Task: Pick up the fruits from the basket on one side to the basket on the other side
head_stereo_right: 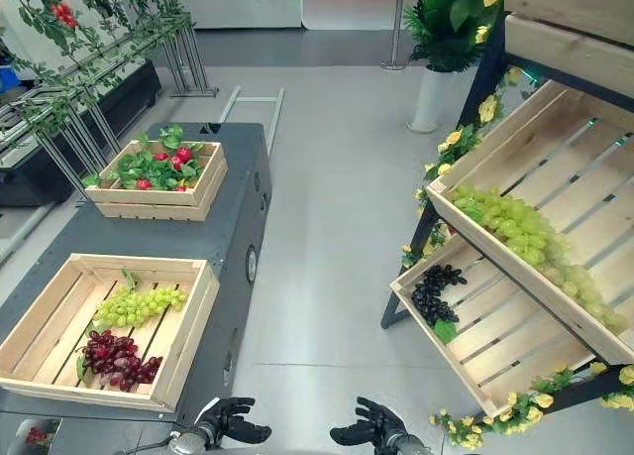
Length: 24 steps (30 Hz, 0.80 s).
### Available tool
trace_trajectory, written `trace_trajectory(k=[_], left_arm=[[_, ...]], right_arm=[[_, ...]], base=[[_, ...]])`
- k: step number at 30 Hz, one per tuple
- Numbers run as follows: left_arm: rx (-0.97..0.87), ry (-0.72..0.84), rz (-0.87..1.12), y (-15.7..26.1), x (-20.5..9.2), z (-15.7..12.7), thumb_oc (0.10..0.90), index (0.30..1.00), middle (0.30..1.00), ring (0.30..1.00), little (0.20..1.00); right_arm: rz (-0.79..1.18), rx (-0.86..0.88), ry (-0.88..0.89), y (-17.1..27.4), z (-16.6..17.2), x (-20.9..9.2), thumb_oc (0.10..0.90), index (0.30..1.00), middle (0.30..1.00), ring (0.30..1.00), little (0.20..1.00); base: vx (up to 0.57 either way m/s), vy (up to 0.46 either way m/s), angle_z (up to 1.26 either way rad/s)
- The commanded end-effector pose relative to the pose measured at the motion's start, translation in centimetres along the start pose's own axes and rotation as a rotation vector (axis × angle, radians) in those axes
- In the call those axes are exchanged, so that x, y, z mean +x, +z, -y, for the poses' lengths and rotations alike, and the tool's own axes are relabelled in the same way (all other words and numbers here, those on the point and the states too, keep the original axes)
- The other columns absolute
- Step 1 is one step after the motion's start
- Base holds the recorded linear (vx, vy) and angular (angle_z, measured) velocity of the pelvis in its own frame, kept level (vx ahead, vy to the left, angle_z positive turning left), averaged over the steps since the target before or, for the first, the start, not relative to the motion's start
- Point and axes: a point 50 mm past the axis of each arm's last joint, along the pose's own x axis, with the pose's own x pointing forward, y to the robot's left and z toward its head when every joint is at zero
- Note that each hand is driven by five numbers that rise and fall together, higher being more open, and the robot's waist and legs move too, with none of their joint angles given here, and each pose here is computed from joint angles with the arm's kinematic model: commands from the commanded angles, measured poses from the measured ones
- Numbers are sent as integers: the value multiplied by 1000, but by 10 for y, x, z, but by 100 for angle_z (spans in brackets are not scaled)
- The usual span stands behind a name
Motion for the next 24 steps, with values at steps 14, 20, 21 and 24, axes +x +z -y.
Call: trace_trajectory(k=[14, 20, 21, 24], left_arm=[[70, -39, -13, -1, 1, 3, 800, 900, 900, 900, 900], [82, -33, -12, -1, 1, 4, 800, 900, 900, 900, 900], [84, -30, -10, -1, 1, 4, 800, 900, 900, 900, 900], [89, -8, 17, 2, 1, 2, 800, 900, 900, 900, 900]], right_arm=[[49, -6, 34, 18, -11, 6, 800, 900, 900, 900, 900], [55, -6, 30, 19, -11, 6, 800, 900, 900, 900, 900], [55, -6, 28, 19, -11, 6, 800, 900, 900, 900, 900], [46, -2, 26, 18, -11, 6, 800, 900, 900, 900, 900]], base=[[61, 35, 3], [0, 0, 0], [0, 0, 0], [0, 0, 0]])
